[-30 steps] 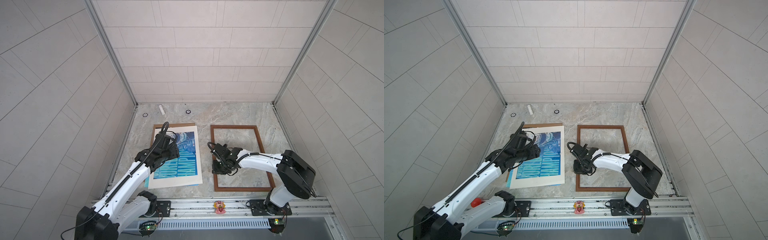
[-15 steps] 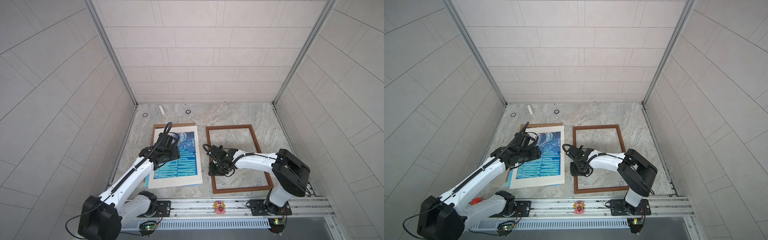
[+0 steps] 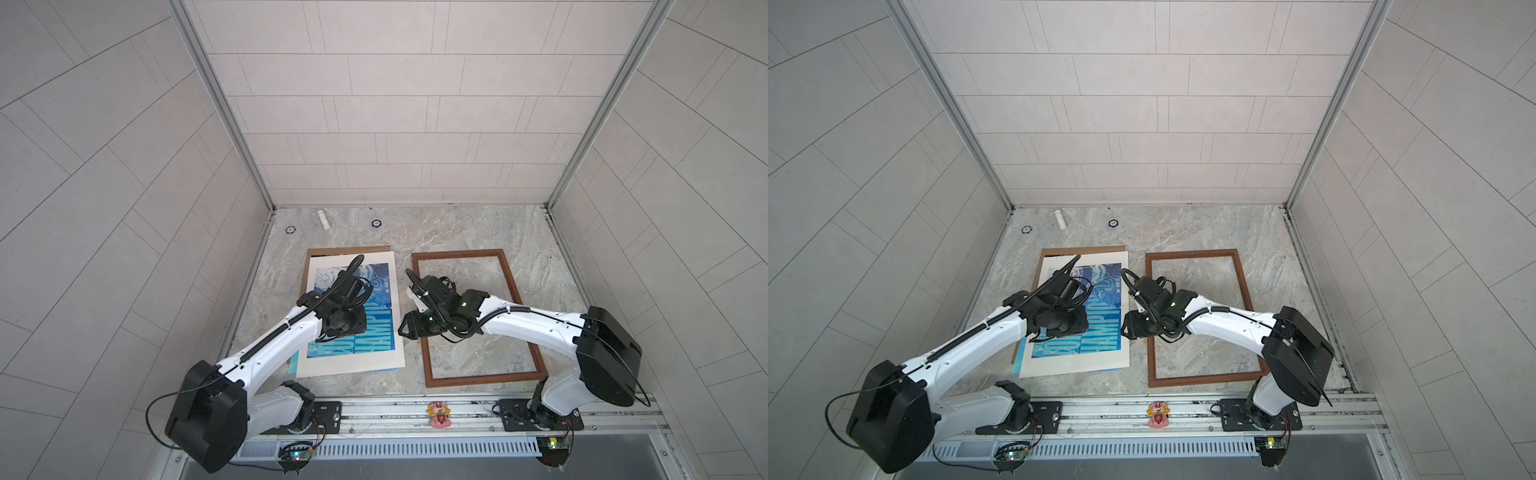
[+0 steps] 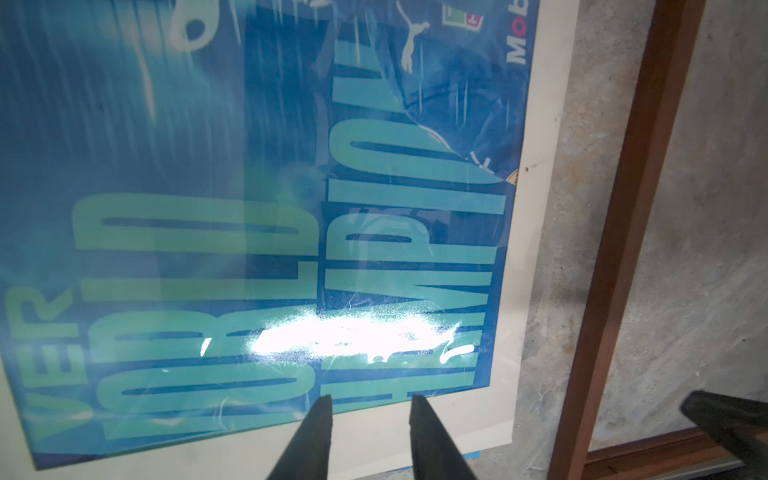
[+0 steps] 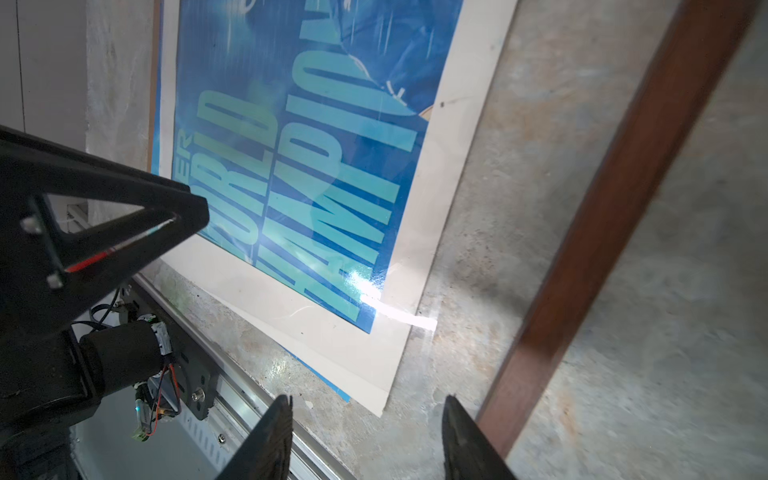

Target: Put the photo into the frame

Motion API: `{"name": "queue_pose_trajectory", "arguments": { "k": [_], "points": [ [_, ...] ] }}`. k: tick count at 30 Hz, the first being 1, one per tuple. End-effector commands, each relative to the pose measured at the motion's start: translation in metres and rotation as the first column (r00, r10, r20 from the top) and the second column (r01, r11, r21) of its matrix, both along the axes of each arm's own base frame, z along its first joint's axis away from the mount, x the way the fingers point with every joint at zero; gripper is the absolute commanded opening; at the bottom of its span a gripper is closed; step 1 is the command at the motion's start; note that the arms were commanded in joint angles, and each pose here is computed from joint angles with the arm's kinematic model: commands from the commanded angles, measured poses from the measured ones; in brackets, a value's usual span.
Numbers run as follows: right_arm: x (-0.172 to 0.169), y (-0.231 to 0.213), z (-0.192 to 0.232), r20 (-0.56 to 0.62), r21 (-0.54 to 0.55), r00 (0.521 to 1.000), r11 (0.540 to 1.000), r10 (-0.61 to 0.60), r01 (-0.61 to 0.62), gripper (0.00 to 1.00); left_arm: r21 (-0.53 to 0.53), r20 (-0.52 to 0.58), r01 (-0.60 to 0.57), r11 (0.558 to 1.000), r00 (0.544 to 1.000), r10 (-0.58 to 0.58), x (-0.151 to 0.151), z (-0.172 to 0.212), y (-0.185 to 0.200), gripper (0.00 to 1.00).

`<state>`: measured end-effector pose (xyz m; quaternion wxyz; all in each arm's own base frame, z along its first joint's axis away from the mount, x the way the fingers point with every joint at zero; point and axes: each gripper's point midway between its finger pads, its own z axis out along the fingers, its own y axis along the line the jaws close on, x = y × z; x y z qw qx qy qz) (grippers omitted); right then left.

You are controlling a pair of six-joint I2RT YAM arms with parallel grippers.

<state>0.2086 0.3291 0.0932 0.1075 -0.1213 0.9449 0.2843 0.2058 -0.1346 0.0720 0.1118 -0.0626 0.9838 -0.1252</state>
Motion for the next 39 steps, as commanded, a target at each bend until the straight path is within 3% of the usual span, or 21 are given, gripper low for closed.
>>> {"name": "queue_pose_trajectory", "arguments": {
  "k": [1, 6, 23, 28, 39],
  "points": [
    [-0.006, 0.012, -0.014, -0.031, 0.040, 0.999, 0.999, 0.037, -0.036, 0.56, 0.015, -0.067, -0.020, 1.000, 0.998, 0.021, -0.024, -0.012, 0.005, 0.29],
    [-0.002, 0.015, -0.029, -0.023, 0.009, 0.998, 0.998, 0.061, -0.060, 0.60, 0.041, -0.108, 0.002, 0.999, 0.994, 0.002, -0.038, -0.025, 0.008, 0.19],
    [-0.002, 0.014, -0.068, -0.079, 0.008, 0.997, 1.000, 0.000, 0.000, 0.64, 0.080, -0.142, -0.025, 0.997, 0.989, 0.036, -0.039, -0.057, 0.012, 0.15],
    [-0.001, 0.028, -0.055, -0.105, 0.118, 0.994, 0.992, -0.021, 0.033, 0.63, 0.085, -0.158, -0.014, 0.996, 0.987, 0.027, -0.044, -0.063, 0.013, 0.15],
    [0.011, 0.035, -0.002, -0.045, 0.231, 0.997, 0.970, -0.065, 0.073, 0.60, 0.088, -0.194, -0.009, 0.996, 0.981, 0.026, -0.051, -0.082, 0.014, 0.14]
  ]
}}
